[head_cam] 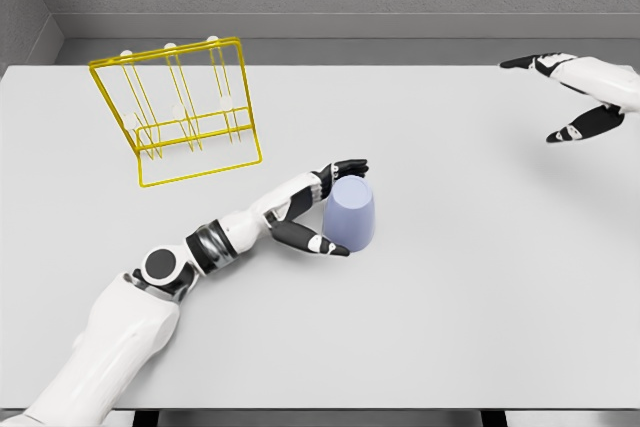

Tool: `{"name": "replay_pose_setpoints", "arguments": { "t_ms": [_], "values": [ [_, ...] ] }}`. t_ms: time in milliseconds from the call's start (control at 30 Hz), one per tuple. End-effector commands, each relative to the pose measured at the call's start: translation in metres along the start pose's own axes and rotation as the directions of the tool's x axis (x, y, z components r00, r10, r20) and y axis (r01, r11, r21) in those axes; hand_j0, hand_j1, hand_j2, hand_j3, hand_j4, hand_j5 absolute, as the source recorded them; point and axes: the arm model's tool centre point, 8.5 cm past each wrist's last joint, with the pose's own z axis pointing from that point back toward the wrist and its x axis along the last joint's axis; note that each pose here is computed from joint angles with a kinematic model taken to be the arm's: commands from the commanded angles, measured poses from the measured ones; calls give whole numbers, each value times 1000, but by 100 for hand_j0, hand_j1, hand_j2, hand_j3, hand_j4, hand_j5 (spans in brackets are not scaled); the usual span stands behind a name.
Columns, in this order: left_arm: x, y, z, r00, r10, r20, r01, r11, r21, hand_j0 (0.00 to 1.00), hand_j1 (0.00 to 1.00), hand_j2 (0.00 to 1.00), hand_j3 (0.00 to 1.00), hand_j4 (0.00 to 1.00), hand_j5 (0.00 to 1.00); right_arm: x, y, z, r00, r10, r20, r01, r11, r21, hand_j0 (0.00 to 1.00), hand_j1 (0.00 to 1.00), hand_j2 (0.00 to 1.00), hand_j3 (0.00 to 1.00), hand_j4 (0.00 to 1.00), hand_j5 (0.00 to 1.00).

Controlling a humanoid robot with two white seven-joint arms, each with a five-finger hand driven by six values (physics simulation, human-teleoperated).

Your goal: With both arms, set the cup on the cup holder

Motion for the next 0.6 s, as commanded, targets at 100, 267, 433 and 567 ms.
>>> {"name": "replay_pose_setpoints", "arguments": {
  "t_ms": [100, 267, 433, 567],
  "values": [
    [-3, 3, 1, 1000, 10, -7, -10, 1000, 10, 100, 100, 100, 100, 100, 100, -4, -8, 10, 1000, -6, -17, 6, 999, -36, 100, 100, 100, 100, 100, 100],
    [-4, -2, -4, 1000, 19, 1, -19, 1000, 7, 100, 100, 100, 100, 100, 100, -2, -1, 4, 1000, -19, -5, 19, 999, -30, 100, 100, 100, 100, 100, 100],
    [-3, -4, -7, 1000, 25, 7, -25, 1000, 5, 100, 100, 100, 100, 100, 100, -2, -2, 4, 1000, -19, -5, 19, 999, -32, 100, 100, 100, 100, 100, 100],
    [-3, -4, -7, 1000, 24, 8, -24, 1000, 4, 100, 100, 100, 100, 100, 100, -3, -3, 5, 1000, -18, -7, 18, 999, -34, 100, 100, 100, 100, 100, 100]
  ]
}}
